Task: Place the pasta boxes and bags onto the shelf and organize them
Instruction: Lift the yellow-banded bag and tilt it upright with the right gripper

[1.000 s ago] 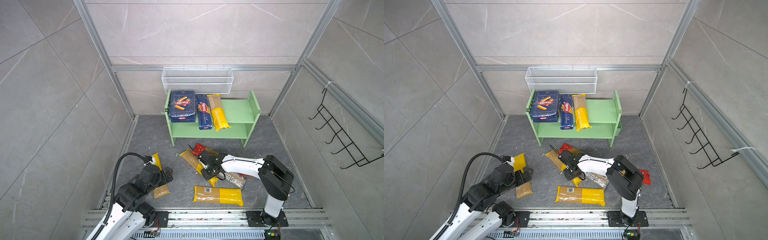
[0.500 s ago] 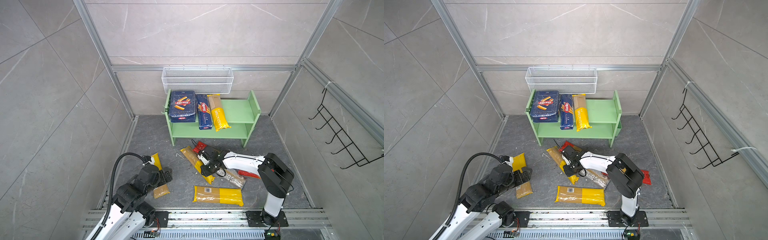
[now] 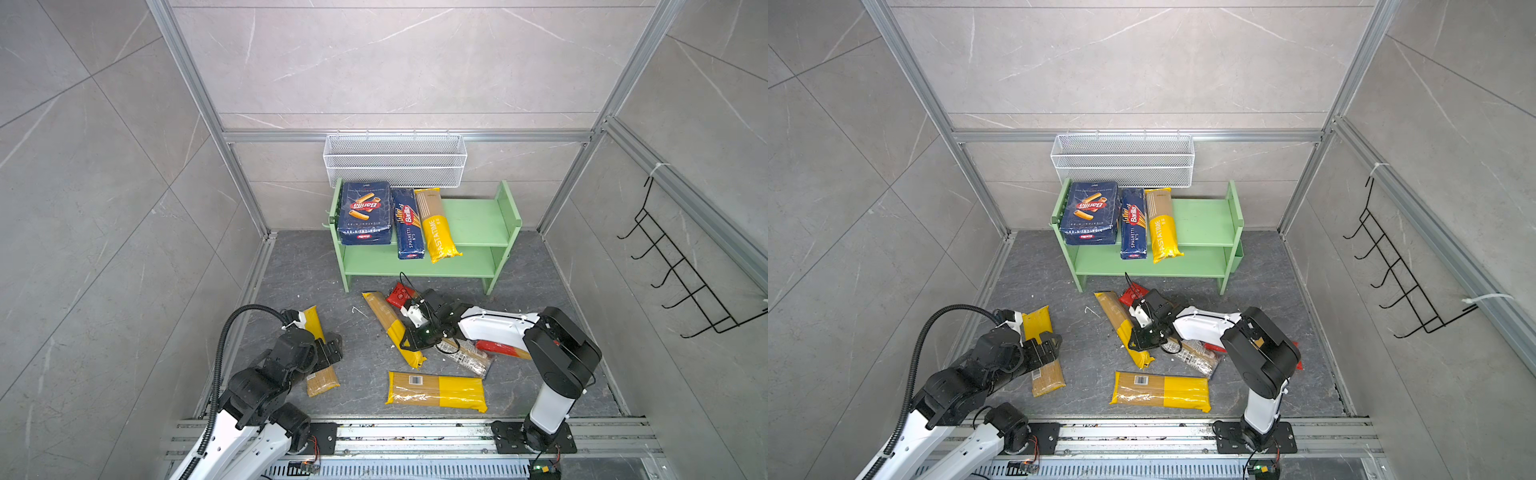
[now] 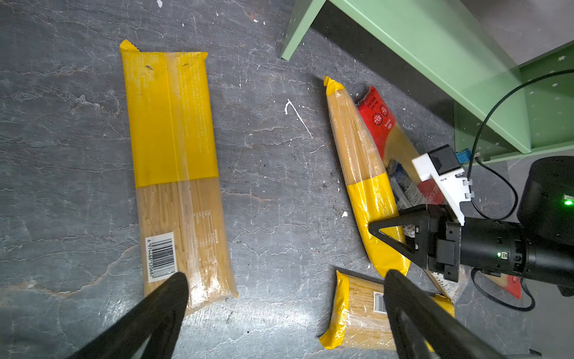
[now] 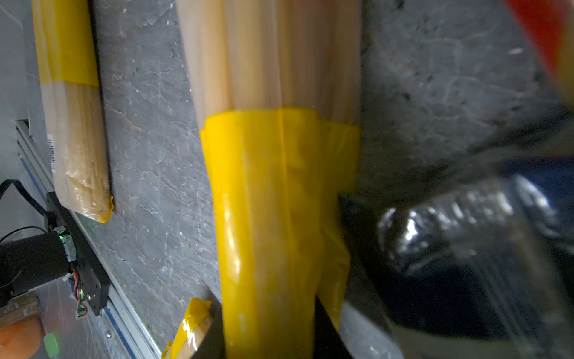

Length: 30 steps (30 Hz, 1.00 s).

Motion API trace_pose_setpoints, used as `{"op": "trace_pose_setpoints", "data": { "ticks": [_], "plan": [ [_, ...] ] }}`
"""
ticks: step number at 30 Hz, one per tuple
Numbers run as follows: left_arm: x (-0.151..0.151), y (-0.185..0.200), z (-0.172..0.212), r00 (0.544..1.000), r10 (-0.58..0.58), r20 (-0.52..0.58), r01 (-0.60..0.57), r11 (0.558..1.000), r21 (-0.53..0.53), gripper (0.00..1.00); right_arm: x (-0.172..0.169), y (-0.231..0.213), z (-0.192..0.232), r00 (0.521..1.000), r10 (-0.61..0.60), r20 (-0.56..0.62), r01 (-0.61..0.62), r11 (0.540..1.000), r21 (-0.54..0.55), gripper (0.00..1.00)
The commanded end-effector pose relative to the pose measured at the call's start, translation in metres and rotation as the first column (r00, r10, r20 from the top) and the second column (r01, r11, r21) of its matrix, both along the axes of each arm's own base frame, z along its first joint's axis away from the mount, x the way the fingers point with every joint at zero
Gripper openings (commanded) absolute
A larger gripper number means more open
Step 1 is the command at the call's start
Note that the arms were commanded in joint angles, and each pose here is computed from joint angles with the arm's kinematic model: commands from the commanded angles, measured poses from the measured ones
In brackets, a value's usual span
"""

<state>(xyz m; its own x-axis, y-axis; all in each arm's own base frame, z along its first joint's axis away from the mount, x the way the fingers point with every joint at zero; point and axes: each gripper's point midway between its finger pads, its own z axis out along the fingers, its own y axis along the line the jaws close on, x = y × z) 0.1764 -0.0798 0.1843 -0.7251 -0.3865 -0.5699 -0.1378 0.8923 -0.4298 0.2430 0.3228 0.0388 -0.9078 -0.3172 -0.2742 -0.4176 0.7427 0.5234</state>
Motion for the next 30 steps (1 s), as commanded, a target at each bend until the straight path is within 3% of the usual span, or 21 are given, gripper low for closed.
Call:
{"op": "trace_pose_setpoints", "data": {
  "ticks": [1, 14, 30],
  "plan": [
    [0.003, 0.003, 0.013, 1.0, 0.01, 0.025, -0.01, 1.0, 0.002, 1.0, -0.001, 0.007, 0.027, 1.0, -0.014, 0.011, 0.013, 0.995, 0.098, 0.0],
    [0.006, -0.003, 0.021, 1.0, -0.003, 0.029, 0.004, 1.0, -0.008, 1.0, -0.006, -0.001, 0.059, 0.997, -0.052, 0.052, 0.042, 0.985, 0.17, 0.0],
    [0.007, -0.01, 0.013, 1.0, -0.028, 0.013, 0.029, 0.999, -0.024, 1.0, -0.006, -0.002, 0.08, 0.995, -0.095, 0.011, 0.087, 0.95, 0.3, 0.0]
  ]
}}
